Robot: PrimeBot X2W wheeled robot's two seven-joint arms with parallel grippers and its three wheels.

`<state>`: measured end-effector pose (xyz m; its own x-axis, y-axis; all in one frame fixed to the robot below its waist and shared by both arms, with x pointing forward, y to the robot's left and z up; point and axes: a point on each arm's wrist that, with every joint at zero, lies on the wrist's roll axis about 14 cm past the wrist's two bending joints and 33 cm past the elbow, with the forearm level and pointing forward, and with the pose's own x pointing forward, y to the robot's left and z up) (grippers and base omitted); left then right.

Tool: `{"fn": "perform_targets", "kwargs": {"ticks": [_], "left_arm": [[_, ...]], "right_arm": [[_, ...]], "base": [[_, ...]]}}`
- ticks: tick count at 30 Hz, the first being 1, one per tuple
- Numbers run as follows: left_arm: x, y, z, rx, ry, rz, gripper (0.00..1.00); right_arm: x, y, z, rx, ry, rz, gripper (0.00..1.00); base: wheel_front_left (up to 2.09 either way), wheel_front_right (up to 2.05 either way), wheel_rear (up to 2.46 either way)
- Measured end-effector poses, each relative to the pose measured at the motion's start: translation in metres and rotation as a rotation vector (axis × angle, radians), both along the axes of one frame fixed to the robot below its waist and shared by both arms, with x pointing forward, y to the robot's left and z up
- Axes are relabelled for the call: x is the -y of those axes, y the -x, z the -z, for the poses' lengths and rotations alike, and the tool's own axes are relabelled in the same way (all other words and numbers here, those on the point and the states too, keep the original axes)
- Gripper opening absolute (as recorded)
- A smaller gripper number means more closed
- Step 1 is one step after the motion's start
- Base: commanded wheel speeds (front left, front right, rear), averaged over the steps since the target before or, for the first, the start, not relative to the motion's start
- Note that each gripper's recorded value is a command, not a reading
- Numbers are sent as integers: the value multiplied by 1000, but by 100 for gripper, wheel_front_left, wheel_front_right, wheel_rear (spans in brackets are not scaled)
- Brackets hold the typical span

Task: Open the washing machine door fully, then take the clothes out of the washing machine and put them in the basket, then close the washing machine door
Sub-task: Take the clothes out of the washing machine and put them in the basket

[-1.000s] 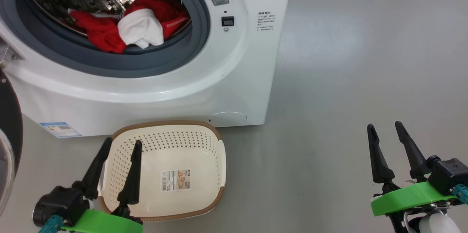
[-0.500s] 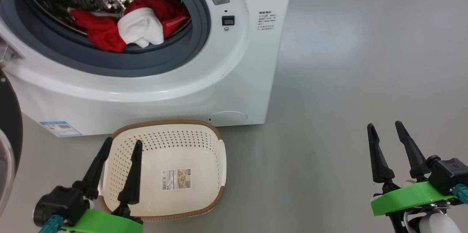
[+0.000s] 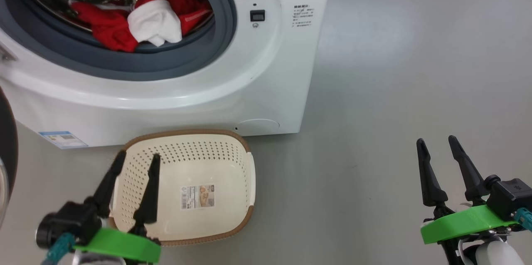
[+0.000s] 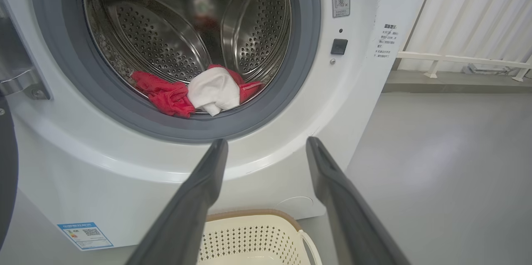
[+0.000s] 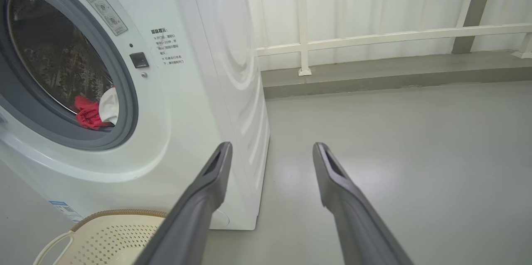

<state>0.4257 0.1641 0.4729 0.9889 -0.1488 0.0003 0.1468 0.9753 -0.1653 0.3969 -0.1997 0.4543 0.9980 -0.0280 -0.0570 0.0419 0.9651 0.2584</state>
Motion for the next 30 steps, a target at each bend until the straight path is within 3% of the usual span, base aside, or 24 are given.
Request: {"fn": "perform_targets", "kwargs": {"ticks": [11, 30], "left_arm": [[9, -63, -2, 21, -47, 25, 100], [26, -211, 28, -44, -170, 63, 100]], "right_arm": [[1, -18, 9, -12, -1, 4, 100], [17, -51, 45, -73, -29, 53, 100]], "base": [[0, 0, 0], [0, 0, 0]]}}
